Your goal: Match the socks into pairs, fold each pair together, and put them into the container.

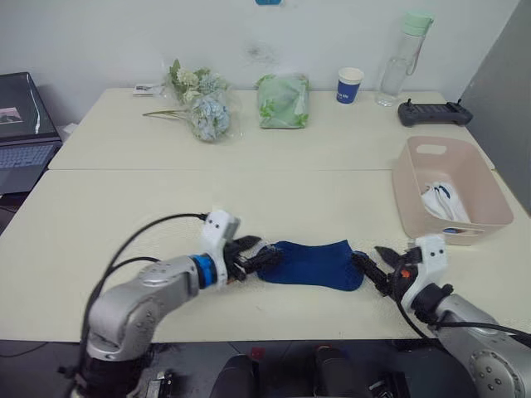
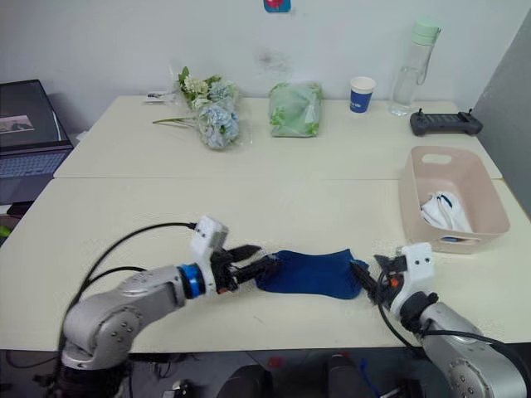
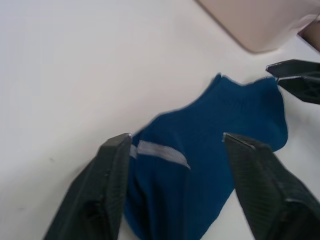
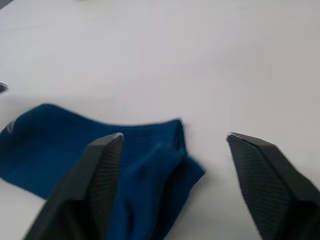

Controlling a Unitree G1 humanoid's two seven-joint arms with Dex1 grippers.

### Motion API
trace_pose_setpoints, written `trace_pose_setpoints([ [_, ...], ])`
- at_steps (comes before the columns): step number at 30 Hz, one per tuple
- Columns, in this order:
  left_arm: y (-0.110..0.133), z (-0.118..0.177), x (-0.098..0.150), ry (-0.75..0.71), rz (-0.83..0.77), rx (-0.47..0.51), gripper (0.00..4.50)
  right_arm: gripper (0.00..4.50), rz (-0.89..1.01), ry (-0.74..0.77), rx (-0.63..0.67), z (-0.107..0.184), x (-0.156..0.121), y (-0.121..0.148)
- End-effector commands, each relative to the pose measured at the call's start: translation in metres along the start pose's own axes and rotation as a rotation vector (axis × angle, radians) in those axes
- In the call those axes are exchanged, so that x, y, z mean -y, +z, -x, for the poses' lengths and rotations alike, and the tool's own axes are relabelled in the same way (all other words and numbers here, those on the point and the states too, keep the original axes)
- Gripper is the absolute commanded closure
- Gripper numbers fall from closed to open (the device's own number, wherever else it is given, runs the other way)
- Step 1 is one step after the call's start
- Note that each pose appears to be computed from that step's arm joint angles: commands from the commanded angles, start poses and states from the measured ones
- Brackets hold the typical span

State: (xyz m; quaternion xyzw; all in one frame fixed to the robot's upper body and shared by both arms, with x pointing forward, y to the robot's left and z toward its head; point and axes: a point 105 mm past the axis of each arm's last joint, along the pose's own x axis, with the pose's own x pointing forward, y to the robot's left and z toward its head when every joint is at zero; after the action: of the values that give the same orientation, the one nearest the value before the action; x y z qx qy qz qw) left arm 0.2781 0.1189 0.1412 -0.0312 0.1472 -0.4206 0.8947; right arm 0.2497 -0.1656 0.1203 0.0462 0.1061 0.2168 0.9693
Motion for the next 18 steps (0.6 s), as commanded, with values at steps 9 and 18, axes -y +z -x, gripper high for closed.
trace_pose_setpoints([
  [9, 0.022, -0.029, 0.019, -0.345, -0.397, 0.08, 1.84, 1.57, 0.364, 0.349, 0.065, -0.02, -0.042, 0.03],
  [18, -0.02, -0.06, 0.024, -0.392, -0.586, -0.042, 4.49, 4.48, 0.453, 0.352, -0.063, -0.037, -0.032, -0.014],
])
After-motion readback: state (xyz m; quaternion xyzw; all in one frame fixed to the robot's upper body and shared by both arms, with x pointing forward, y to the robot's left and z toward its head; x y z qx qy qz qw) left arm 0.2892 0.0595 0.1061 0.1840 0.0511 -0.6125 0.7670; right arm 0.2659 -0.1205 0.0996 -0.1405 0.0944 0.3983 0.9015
